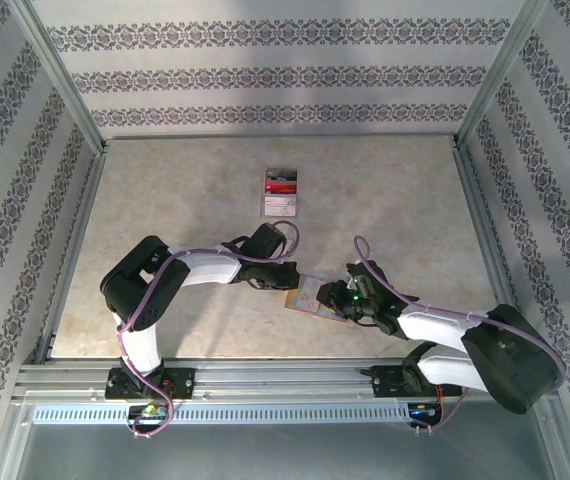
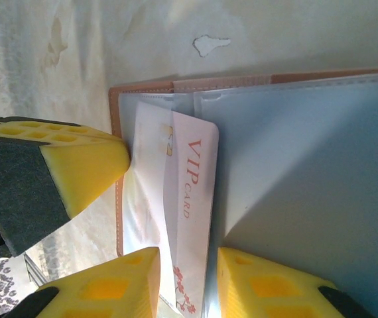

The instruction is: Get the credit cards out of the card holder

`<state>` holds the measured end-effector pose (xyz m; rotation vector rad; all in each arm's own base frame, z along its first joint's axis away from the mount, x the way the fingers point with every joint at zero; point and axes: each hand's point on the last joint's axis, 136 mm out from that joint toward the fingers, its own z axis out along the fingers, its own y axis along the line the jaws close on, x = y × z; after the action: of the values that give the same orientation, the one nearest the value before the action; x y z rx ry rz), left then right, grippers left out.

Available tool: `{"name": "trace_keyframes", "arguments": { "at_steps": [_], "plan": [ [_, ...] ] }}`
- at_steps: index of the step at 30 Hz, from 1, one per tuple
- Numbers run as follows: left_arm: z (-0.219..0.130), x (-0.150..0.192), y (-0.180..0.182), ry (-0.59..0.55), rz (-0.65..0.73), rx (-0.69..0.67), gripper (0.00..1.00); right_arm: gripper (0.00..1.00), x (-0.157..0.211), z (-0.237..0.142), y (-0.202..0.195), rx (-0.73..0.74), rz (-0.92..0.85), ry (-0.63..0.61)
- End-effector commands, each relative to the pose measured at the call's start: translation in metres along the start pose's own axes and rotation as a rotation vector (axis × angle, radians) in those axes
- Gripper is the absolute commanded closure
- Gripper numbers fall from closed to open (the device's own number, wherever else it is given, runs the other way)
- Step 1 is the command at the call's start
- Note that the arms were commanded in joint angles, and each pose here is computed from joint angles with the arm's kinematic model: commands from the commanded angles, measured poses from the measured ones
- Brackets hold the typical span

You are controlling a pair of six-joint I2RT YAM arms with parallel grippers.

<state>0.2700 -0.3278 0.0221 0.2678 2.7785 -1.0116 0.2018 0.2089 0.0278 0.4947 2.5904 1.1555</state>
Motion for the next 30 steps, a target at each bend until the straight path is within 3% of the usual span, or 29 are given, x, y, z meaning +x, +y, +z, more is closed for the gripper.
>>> {"name": "trace_keyframes", "arguments": {
  "at_steps": [1, 13, 23, 30],
  "plan": [
    [0.010, 0.024, 0.037, 0.069, -0.024, -0.143, 1.00, 0.71, 0.001, 0.003, -0.012, 0.048, 0.012, 0.008],
    [0.011, 0.026, 0.038, 0.070, -0.027, -0.143, 1.00, 0.75, 0.002, 0.007, -0.017, 0.066, 0.020, 0.011],
    [0.012, 0.027, 0.042, 0.071, -0.034, -0.153, 1.00, 0.91, 0.002, -0.001, -0.020, 0.061, 0.021, -0.009],
    [0.013, 0.030, 0.046, 0.071, -0.041, -0.161, 1.00, 0.95, 0.001, -0.010, -0.028, 0.064, 0.034, -0.026]
  ]
}}
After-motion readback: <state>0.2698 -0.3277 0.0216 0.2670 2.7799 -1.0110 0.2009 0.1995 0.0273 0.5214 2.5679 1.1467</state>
